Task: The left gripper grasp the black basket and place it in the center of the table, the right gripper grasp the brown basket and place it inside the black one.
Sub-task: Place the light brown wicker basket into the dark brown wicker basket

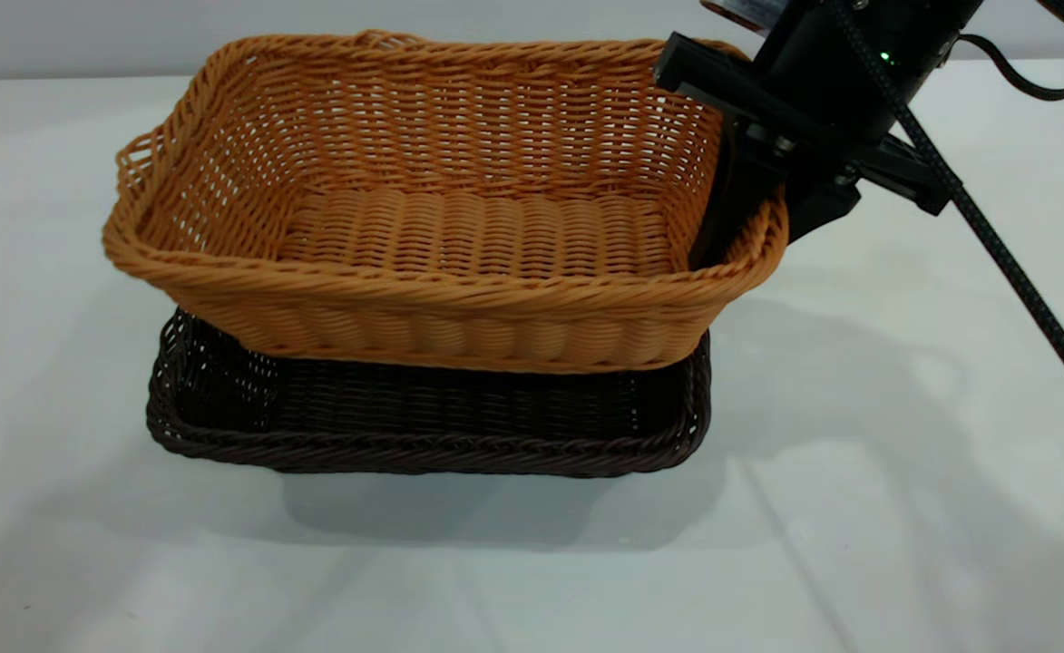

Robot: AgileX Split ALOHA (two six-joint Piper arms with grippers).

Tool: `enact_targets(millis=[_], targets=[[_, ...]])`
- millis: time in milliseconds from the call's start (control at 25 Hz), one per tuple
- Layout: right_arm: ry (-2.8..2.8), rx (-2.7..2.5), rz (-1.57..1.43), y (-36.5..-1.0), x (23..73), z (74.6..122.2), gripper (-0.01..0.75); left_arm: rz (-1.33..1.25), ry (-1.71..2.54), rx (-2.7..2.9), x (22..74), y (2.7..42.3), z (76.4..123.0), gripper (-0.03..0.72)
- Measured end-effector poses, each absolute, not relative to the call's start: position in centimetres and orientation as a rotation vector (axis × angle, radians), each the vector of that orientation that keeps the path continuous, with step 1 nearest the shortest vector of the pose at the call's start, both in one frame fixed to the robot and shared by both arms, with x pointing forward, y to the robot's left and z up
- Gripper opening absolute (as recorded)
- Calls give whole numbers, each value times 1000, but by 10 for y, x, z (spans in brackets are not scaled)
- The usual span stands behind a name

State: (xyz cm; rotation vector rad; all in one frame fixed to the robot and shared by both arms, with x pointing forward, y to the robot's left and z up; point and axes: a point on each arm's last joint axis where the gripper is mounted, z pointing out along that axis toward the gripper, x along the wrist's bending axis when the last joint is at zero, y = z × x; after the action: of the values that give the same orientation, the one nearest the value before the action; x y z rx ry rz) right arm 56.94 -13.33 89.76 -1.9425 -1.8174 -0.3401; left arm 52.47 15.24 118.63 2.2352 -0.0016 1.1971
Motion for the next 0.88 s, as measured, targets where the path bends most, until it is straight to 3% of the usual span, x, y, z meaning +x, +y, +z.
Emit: enact_targets(millis=[280, 880], targets=[[-1863, -1929, -321, -111, 561, 887, 71, 1199, 0, 2234, 525, 152, 1187, 452], [-1842, -2019, -282, -114, 568, 854, 74, 1199, 0, 2234, 525, 152, 1187, 452]])
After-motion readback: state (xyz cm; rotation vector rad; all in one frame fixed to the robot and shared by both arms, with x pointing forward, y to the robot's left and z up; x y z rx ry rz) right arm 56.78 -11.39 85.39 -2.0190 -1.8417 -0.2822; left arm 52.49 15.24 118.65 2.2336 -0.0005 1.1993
